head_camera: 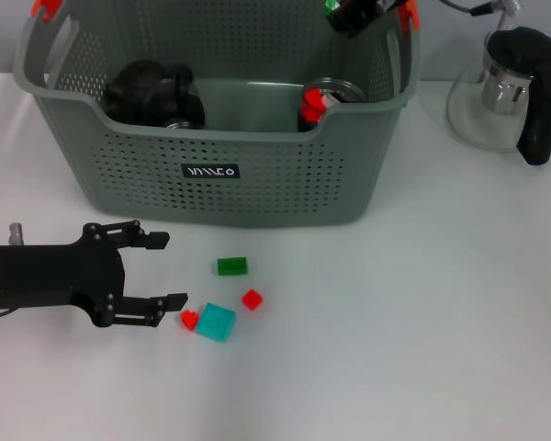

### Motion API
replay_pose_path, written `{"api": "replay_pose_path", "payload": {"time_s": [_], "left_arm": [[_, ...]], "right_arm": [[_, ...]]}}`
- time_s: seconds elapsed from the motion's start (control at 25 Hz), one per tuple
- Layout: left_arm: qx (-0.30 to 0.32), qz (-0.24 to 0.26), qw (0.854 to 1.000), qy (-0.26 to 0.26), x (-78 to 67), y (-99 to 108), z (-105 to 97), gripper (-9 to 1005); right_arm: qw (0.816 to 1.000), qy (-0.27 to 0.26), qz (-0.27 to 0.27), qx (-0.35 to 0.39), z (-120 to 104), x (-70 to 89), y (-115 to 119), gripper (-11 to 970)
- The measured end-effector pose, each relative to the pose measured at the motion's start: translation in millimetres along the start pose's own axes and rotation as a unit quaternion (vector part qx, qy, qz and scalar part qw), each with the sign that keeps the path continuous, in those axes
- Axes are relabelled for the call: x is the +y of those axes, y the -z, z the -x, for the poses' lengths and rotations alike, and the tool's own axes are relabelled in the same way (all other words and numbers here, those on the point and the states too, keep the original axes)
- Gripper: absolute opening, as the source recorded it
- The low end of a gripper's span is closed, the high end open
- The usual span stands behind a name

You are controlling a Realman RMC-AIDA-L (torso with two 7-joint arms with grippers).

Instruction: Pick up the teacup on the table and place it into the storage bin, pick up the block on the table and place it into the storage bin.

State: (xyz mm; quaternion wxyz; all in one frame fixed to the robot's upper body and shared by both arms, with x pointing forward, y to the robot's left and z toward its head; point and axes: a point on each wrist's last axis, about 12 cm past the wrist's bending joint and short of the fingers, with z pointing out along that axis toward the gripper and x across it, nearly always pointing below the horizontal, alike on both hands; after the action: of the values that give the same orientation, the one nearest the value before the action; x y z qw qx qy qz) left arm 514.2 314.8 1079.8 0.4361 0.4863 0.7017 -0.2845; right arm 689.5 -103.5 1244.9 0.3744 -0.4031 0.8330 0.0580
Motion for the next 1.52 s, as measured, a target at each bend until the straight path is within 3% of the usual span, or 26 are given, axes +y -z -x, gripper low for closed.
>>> {"api": "replay_pose_path", "payload": {"time_s": [0.32, 0.56, 0.72, 0.88, 0.96, 1.08, 1.16, 1.32, 1.52], "left_arm": [[0.000, -0.001, 1.000, 0.000, -0.1, 0.0, 0.0, 846], [0.000, -0.001, 1.000, 0.002, -1.0, 0.7, -0.8, 846], [0.001, 0.000, 1.000, 0.005, -1.7, 2.1, -2.2, 846], [0.000, 0.002, 1.000, 0.006, -1.8, 2.8, -2.5, 846], [0.001, 0.002, 1.000, 0.005, -1.8, 3.3, -2.9, 846], [0.001, 0.002, 1.000, 0.004, -1.8, 3.4, -3.0, 847], [0.001, 0.002, 1.000, 0.004, -1.9, 3.5, -3.0, 847], [0.001, 0.002, 1.000, 0.003, -1.9, 3.4, -3.0, 847], [0.001, 0.000, 1.000, 0.002, -1.6, 2.9, -2.3, 847]], "right_arm": [[1.000, 0.012, -0.005, 0.008, -3.8, 4.2, -5.1, 195], [1.000, 0.015, -0.014, -0.008, 1.7, 2.5, -2.1, 340], [0.999, 0.016, -0.006, -0.032, 6.9, 4.9, 13.4, 471], [0.996, 0.022, 0.053, -0.064, 4.8, 18.0, 41.6, 638], [0.990, 0.035, 0.111, -0.085, -6.0, 30.5, 66.9, 729], [0.984, 0.053, 0.148, -0.090, -15.6, 39.8, 83.2, 865], [0.978, 0.071, 0.183, -0.074, -28.5, 49.0, 95.0, 892], [0.968, 0.087, 0.232, -0.023, -50.8, 62.0, 102.3, 946], [0.956, 0.092, 0.276, 0.042, -70.9, 82.8, 83.5, 945]]}}
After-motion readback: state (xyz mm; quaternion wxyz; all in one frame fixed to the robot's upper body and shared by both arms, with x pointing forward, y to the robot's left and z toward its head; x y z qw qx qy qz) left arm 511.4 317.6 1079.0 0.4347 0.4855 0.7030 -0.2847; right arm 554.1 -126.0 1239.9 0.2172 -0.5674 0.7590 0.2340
